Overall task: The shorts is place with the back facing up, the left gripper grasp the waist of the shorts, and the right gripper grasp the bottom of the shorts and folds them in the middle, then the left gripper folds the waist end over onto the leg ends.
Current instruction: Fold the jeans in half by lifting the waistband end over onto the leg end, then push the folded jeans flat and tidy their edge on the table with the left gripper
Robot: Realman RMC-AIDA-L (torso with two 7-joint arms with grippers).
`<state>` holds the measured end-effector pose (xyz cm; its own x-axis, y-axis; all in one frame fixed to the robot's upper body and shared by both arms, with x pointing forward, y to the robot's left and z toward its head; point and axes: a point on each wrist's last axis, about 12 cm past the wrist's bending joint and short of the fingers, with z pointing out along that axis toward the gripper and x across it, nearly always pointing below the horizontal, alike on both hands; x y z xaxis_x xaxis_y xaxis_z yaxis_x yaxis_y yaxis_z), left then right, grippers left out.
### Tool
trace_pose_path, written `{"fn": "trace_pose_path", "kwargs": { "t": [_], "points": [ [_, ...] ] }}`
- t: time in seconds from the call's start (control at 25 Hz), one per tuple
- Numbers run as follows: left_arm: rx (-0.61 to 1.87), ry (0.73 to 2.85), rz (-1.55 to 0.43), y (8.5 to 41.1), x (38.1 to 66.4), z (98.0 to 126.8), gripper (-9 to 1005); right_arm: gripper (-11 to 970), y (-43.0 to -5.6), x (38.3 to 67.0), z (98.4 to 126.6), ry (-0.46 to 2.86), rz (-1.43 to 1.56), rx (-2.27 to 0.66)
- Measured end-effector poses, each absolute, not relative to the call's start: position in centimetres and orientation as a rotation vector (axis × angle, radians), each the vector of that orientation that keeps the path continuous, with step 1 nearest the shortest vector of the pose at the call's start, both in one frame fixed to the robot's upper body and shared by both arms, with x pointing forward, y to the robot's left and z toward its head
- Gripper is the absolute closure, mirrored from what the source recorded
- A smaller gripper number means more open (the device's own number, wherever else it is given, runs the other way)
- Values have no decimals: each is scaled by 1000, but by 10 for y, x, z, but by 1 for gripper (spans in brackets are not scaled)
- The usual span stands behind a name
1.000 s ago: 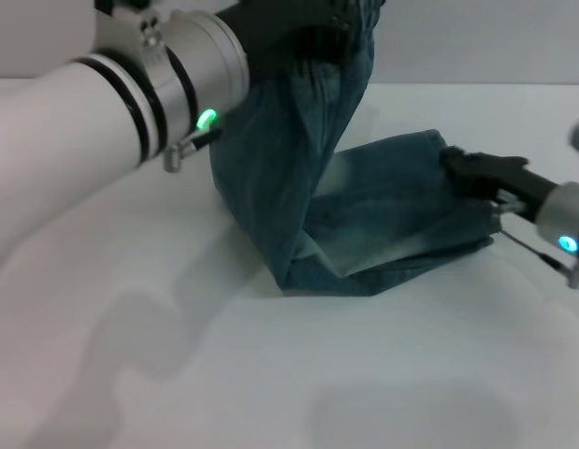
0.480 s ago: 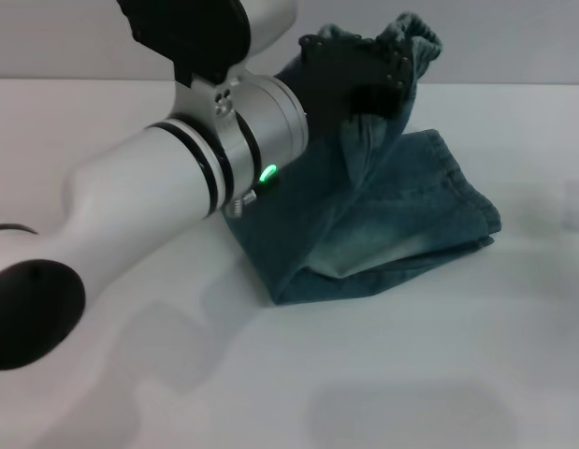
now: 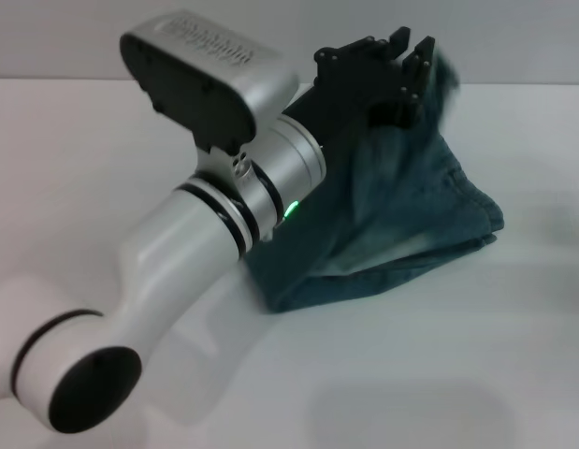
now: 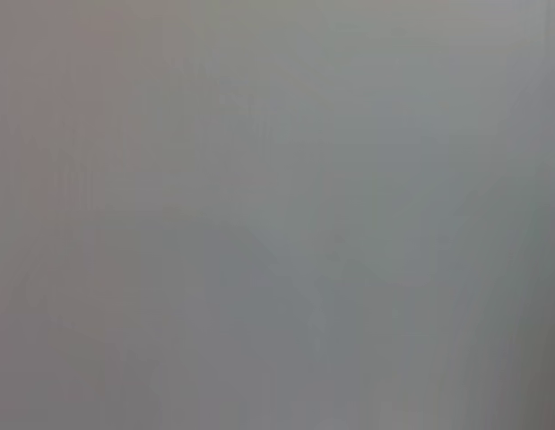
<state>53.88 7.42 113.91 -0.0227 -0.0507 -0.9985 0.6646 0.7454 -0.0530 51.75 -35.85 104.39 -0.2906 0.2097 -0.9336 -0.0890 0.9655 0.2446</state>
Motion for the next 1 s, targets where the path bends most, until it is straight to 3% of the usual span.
{"fn": "trace_pose_path", "kwargs": {
  "t": [0.56, 0.76, 1.0],
  "points": [
    [534, 1457, -634, 78, 543, 1117, 469, 938, -348, 512, 1042, 1834, 349, -33],
    [553, 1409, -586, 94, 533, 1101, 233, 938, -342, 509, 1041, 1823, 353, -116],
    [554, 1377, -520, 123, 510, 1072, 161, 938, -340, 504, 1037, 1819, 390, -113]
  ]
}}
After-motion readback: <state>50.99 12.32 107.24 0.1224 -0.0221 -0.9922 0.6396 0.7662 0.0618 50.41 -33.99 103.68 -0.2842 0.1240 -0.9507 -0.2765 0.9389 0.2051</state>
